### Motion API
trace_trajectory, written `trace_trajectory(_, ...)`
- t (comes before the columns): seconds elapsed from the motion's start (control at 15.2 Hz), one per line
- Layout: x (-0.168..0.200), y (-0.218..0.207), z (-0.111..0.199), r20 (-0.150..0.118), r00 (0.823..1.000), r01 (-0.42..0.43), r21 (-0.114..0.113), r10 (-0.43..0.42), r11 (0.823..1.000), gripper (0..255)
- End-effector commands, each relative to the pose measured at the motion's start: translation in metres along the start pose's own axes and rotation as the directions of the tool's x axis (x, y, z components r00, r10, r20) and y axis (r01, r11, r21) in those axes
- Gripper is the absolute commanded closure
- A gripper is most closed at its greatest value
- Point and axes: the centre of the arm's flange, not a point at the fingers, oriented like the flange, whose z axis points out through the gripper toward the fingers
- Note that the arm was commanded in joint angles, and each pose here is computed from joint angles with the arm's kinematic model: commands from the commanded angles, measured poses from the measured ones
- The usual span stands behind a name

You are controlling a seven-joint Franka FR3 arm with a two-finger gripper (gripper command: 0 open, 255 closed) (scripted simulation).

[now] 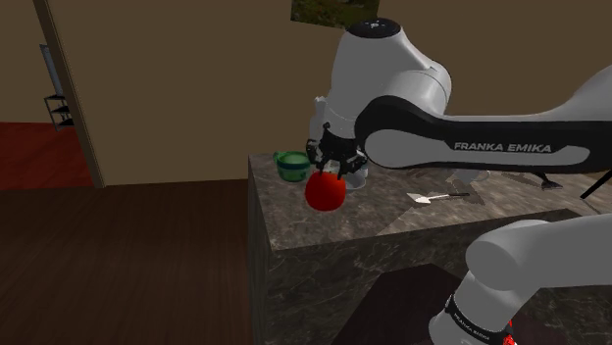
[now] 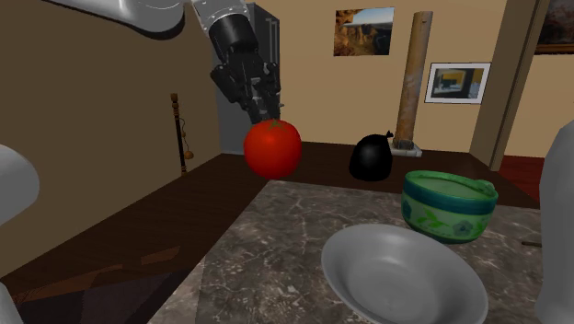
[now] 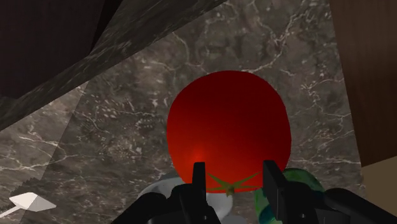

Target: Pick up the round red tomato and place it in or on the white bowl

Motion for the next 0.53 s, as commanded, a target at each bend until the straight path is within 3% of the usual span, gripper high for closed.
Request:
trace_trajectory(0.0, 0.005, -0.001, -0.008, 0.000, 1.000, 0.000, 0.000, 0.000, 1.000, 255)
trace_trajectory(0.46, 0.019, -0.003, -0.036, 0.000, 1.000, 0.000, 0.000, 0.000, 1.000, 255)
